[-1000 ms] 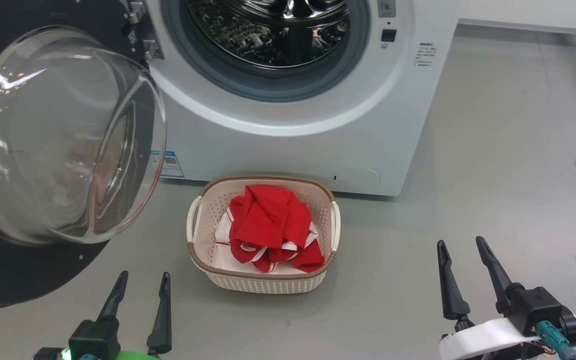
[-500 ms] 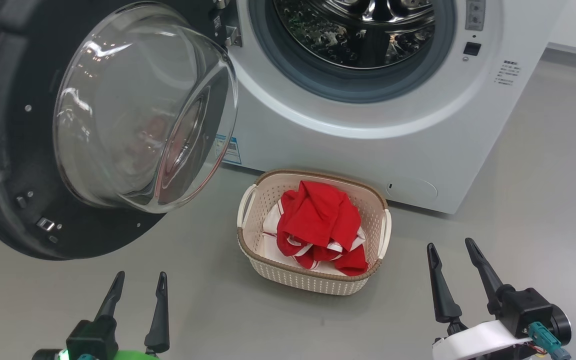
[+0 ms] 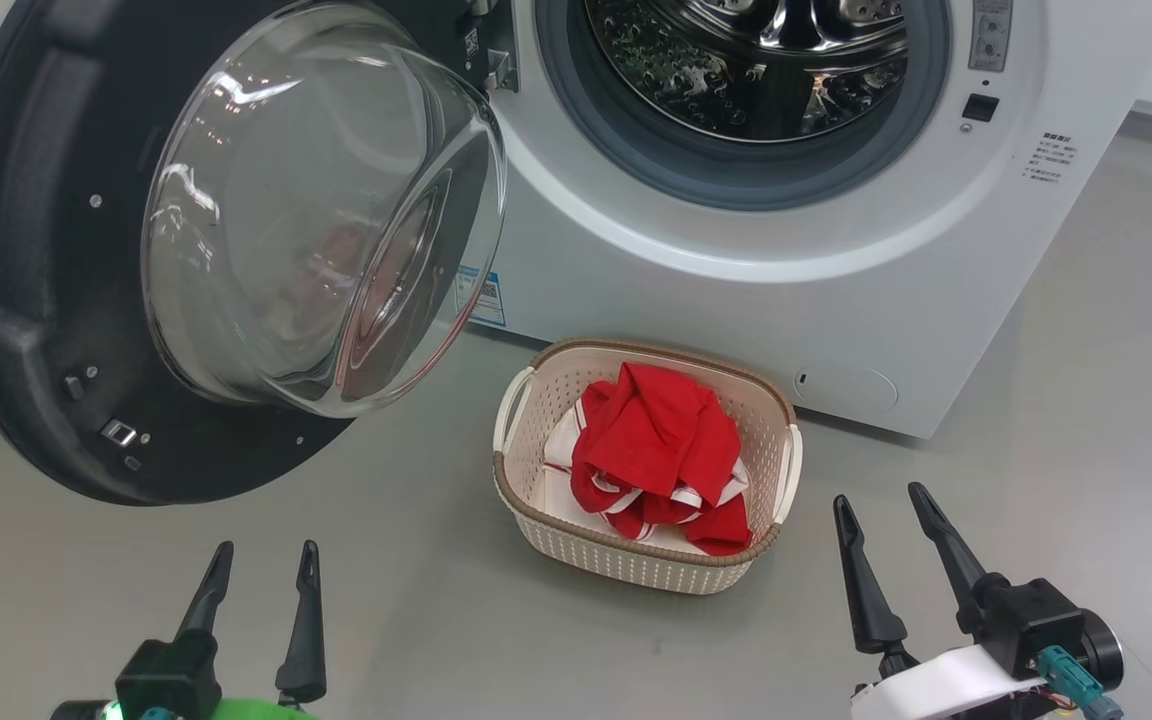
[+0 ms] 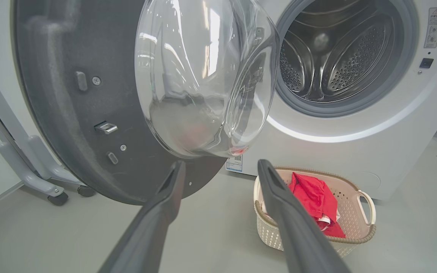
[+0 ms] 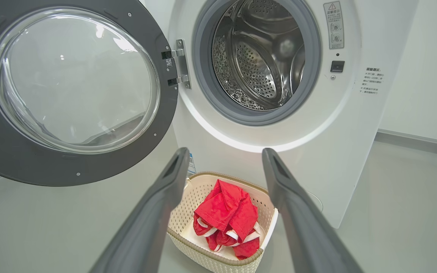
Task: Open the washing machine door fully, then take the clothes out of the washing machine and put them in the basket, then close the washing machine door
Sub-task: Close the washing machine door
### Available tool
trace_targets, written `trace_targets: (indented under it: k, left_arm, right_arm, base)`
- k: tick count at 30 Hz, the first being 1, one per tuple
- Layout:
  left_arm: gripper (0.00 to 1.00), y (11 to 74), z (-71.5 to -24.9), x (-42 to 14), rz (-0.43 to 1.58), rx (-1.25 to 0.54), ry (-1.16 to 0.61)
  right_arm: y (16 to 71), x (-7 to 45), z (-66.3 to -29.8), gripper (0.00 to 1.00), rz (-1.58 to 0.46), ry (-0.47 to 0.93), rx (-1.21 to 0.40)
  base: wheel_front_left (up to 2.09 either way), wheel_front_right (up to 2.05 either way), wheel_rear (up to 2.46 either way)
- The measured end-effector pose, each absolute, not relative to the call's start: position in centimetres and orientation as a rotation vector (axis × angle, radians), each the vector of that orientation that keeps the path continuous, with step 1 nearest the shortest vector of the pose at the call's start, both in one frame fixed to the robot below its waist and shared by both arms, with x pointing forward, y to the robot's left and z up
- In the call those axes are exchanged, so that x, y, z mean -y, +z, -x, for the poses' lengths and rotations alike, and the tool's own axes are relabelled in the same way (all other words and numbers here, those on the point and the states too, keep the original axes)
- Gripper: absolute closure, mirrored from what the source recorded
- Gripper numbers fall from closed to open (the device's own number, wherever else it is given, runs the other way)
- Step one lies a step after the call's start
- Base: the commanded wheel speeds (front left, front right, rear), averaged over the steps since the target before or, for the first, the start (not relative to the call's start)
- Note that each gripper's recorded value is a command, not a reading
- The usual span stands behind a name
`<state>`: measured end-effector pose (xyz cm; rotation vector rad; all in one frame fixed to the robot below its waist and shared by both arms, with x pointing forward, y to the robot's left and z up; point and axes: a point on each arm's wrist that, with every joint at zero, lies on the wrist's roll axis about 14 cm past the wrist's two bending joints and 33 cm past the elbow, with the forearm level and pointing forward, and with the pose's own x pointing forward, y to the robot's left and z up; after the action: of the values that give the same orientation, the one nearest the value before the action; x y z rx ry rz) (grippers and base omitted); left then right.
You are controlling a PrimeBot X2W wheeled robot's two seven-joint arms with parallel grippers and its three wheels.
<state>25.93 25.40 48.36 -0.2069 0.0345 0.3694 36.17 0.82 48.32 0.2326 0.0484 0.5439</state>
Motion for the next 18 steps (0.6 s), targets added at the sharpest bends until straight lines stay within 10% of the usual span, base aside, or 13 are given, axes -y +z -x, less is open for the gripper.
trace_targets:
  k: [3,7,18]
  left_arm:
    - [0.0,48.4,-26.0,-25.4,0.208,-0.034,0.367]
    - [1.0,48.5,-26.0,-25.3,0.221,-0.024,0.365]
    - [1.0,51.8,-27.4,-22.7,0.586,0.132,0.228]
  right_arm:
    - [48.3,-0.8,-36.1,0.0,-0.232,0.544,-0.048]
    - [48.3,-0.8,-36.1,0.0,-0.231,0.543,-0.048]
    - [48.5,-0.8,-36.2,0.0,-0.231,0.543,-0.042]
  base:
    - [0.0,0.0,0.0]
    - [0.0,0.0,0.0]
    - [0.0,0.0,0.0]
